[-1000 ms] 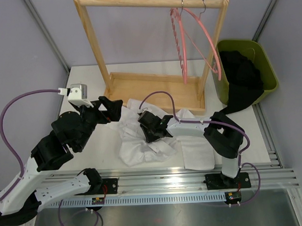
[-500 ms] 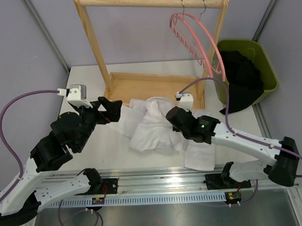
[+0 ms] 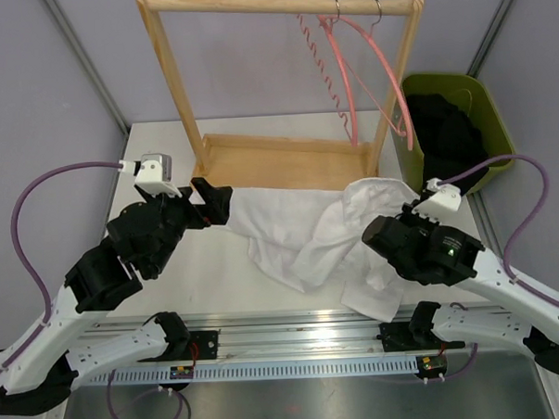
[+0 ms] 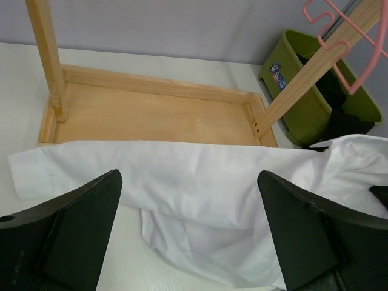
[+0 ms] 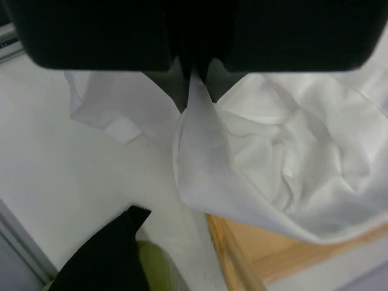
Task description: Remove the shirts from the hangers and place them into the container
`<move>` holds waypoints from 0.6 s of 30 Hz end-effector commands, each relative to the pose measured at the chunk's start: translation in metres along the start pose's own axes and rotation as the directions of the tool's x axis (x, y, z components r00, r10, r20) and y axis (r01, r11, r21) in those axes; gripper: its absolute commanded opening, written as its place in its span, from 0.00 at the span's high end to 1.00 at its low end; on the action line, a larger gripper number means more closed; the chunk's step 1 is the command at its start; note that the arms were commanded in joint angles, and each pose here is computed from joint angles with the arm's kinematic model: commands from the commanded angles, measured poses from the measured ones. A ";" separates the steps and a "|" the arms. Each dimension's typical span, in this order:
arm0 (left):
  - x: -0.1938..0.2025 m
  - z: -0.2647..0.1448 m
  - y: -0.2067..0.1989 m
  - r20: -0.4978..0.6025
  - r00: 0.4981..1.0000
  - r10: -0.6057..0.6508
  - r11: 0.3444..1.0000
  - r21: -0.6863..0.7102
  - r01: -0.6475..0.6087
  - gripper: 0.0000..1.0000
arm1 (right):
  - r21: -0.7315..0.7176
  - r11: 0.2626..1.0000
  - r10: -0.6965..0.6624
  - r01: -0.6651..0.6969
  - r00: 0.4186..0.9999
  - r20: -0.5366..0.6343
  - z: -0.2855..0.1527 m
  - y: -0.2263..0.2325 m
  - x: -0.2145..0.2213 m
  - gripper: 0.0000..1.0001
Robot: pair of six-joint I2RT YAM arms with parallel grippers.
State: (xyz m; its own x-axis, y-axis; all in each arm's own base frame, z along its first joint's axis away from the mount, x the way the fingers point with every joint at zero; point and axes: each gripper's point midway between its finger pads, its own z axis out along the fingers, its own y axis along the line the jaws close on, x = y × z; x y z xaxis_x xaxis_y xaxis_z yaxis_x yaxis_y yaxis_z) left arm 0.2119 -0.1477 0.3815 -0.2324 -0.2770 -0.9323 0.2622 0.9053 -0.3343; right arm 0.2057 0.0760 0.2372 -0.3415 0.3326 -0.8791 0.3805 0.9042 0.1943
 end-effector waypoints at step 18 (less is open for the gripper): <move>-0.014 -0.007 -0.011 0.004 1.000 -0.024 0.999 0.047 0.024 0.01 | 0.231 0.953 0.058 -0.196 0.867 0.495 -0.050 -0.058 -0.205 1.00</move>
State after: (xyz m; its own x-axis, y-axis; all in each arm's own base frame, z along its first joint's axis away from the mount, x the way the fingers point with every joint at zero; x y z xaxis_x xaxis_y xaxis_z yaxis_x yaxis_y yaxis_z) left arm 0.2098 -0.1487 0.3770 -0.2589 -0.2487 -0.9333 0.2669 0.9103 -0.3166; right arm 0.2207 -0.0034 0.3959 0.0989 0.3186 -0.9427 0.5582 0.7665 0.3176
